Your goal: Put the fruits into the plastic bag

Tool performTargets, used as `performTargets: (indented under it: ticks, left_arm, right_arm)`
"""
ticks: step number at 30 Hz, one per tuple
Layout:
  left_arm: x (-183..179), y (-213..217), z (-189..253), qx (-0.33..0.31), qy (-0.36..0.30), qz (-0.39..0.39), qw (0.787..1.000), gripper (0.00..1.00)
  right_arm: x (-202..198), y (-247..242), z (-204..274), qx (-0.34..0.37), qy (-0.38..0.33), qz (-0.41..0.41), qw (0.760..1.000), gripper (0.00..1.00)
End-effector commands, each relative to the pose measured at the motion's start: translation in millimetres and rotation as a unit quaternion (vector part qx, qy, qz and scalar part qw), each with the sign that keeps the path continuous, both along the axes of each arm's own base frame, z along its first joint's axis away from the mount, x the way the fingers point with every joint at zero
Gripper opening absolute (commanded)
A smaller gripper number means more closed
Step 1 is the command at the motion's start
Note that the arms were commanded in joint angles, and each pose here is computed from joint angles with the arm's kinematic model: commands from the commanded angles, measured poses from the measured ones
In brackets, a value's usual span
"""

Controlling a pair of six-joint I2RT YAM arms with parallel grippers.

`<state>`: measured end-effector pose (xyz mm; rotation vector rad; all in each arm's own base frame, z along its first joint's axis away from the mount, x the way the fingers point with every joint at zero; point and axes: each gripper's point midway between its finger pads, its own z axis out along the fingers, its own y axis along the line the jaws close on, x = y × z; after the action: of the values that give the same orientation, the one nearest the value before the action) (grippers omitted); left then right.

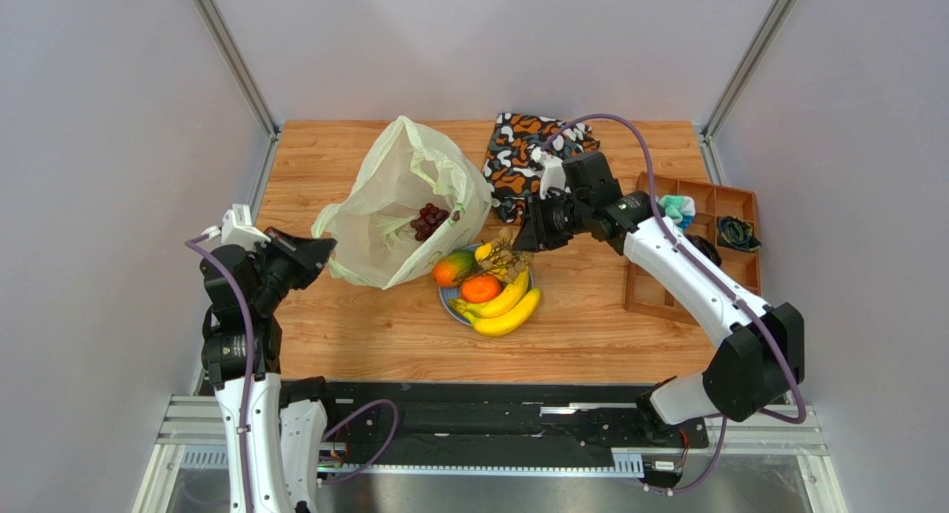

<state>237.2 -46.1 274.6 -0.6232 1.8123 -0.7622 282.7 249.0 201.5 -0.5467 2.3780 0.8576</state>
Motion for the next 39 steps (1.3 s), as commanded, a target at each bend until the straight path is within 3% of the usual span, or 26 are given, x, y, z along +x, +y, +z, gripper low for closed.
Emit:
performTargets:
  ticks: [1, 8, 21, 31, 39]
  left_arm:
    - [1, -3, 7, -0.003, -0.014, -0.007, 1.000, 0.00]
    - [1, -3, 6, -0.003, -0.014, -0.007, 1.000, 0.00]
    - [2, -2, 6, -0.003, -0.014, -0.007, 1.000, 0.00]
    - [2, -2, 6, -0.002, -0.013, -0.008, 1.000, 0.00]
    - [4, -3, 7, -0.002, -0.015, -0.010, 1.000, 0.00]
  right_arm:
    - [5, 1, 53, 0.029, -0.061, -0.010, 0.998, 0.00]
    - [10, -2, 114, 0.074, -0.146, -0.039, 0.986, 0.00]
    - [11, 29, 201, 0.121, -0.229, -0.017, 0.966, 0.00]
    - [27, 92, 199, 0.045, -0.271, 0.019, 0.961, 0.00]
    - [45, 133, 160, -0.066, -0.286, 0.024, 0.956, 0.00]
